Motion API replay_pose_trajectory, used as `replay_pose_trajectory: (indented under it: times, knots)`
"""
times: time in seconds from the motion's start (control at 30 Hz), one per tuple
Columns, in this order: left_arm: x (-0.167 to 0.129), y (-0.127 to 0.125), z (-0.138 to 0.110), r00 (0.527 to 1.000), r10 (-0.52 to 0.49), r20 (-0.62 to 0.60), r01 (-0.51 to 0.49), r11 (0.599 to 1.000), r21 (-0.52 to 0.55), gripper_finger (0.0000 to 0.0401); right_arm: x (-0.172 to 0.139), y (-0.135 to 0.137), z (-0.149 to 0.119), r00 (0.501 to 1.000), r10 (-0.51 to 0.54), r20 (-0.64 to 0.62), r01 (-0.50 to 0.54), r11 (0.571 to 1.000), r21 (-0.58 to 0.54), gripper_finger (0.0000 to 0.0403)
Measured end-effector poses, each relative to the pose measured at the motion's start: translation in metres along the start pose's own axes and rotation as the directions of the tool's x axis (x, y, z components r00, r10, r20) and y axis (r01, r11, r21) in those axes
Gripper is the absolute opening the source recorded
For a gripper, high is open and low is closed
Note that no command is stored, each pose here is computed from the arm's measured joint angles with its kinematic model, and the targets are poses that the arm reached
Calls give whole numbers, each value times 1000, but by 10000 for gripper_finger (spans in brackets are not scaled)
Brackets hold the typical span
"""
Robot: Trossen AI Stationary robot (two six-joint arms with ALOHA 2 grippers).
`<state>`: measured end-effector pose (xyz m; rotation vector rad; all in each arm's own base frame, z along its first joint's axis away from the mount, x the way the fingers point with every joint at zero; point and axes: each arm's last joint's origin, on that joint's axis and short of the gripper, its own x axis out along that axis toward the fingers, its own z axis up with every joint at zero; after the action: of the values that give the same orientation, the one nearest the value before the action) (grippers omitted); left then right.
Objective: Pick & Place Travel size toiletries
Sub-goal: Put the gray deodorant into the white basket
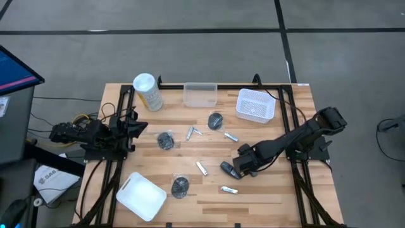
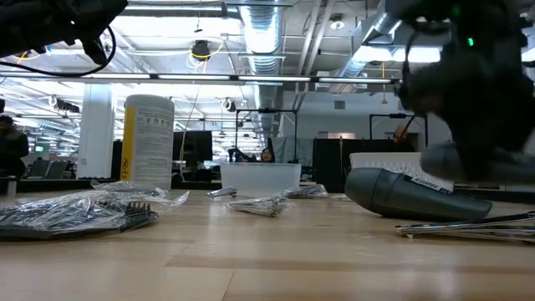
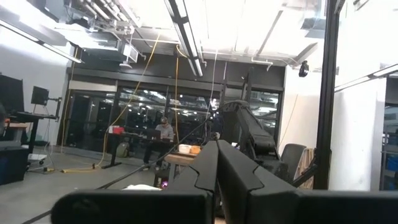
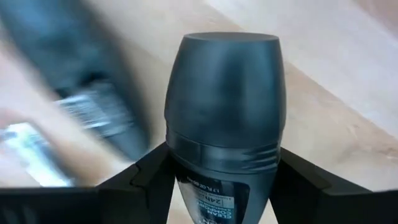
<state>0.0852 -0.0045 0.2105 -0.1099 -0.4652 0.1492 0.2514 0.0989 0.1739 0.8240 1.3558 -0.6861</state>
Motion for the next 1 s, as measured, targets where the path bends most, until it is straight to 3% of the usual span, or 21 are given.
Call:
replay_pose_trajectory:
  times: [0.2, 0.3, 0.4, 0.57, 0.67, 0.83, 1.0]
  knots:
    - [0, 0, 2, 1000, 1, 24, -1, 1000, -5, 2, -60, 4, 22, 967, 185, 173, -185, 983, -18, 197]
    - [0, 0, 3, 1000, 1, 30, -1, 1000, -6, 2, -100, 4, 35, 906, 311, 286, -300, 950, -83, 197]
    - [0, 0, 3, 1000, 1, 32, -1, 1000, -7, 2, -140, 4, 46, 806, 446, 390, -405, 895, -187, 197]
    - [0, 0, 4, 999, 2, 37, -2, 1000, -8, 2, -201, 3, 55, 575, 652, 495, -513, 758, -402, 197]
    - [0, 0, 4, 999, 3, 38, -3, 1000, -9, 2, -228, 1, 55, 463, 733, 499, -528, 680, -509, 197]
    - [0, 0, 4, 999, 2, 41, -2, 1000, -10, 2, -261, 3, 50, 308, 856, 415, -520, 517, -680, 197]
    - [0, 0, 4, 999, 2, 40, -2, 1000, -9, 2, -285, 11, 37, 165, 955, 246, -481, 296, -825, 197]
